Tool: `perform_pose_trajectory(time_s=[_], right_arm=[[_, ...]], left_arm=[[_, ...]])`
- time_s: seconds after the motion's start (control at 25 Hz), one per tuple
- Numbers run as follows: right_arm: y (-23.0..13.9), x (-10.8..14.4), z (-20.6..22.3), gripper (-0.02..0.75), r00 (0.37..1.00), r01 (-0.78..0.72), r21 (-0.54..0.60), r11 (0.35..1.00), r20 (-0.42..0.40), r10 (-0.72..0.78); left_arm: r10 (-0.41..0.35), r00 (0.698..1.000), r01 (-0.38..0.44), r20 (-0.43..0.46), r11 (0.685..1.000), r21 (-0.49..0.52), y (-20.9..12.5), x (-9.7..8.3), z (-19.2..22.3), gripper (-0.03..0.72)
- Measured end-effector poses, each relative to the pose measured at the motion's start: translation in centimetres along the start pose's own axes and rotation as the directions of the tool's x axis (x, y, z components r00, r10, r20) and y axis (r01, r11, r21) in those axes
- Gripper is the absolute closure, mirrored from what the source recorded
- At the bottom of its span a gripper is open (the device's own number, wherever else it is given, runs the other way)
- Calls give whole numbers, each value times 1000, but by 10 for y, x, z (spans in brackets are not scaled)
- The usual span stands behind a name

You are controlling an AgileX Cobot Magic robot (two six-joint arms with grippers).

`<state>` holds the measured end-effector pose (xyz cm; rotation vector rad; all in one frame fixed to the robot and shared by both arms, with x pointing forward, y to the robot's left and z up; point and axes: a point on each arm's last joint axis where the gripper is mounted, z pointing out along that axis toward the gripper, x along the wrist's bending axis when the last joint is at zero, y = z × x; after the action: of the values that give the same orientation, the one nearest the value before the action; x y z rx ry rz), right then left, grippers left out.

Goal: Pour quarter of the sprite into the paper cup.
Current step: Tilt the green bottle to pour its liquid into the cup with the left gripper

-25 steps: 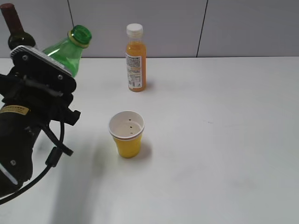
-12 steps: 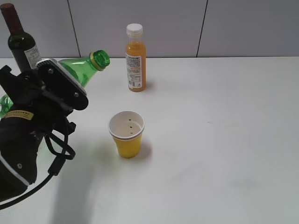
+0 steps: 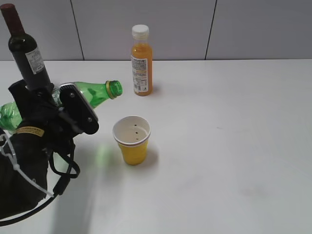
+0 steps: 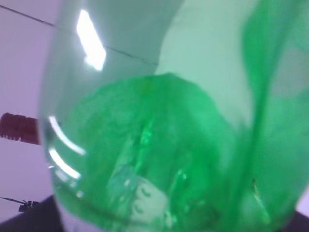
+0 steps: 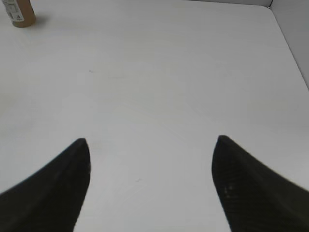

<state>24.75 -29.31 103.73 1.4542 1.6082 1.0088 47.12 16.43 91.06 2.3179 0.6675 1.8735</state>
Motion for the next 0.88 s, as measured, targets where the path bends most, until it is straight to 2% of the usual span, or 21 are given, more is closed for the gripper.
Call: perform_pose_trajectory(time_s=[0.24, 0.4, 0.68, 0.88], right_arm=[[0, 0, 0, 146, 1000, 0, 0, 1000, 0, 0], [0, 0, 0, 146, 1000, 0, 0, 1000, 0, 0], [0, 0, 0, 146, 1000, 0, 0, 1000, 0, 0], [0, 0, 0, 146, 1000, 0, 0, 1000, 0, 0]], left_arm=[[50, 998, -50, 23, 999, 13, -4, -13, 4, 215], [54, 998, -54, 22, 998, 19, -5, -12, 5, 215], [125, 992, -126, 18, 992, 31, -8, -10, 9, 215], [142, 990, -142, 17, 990, 6, -6, -10, 9, 215]])
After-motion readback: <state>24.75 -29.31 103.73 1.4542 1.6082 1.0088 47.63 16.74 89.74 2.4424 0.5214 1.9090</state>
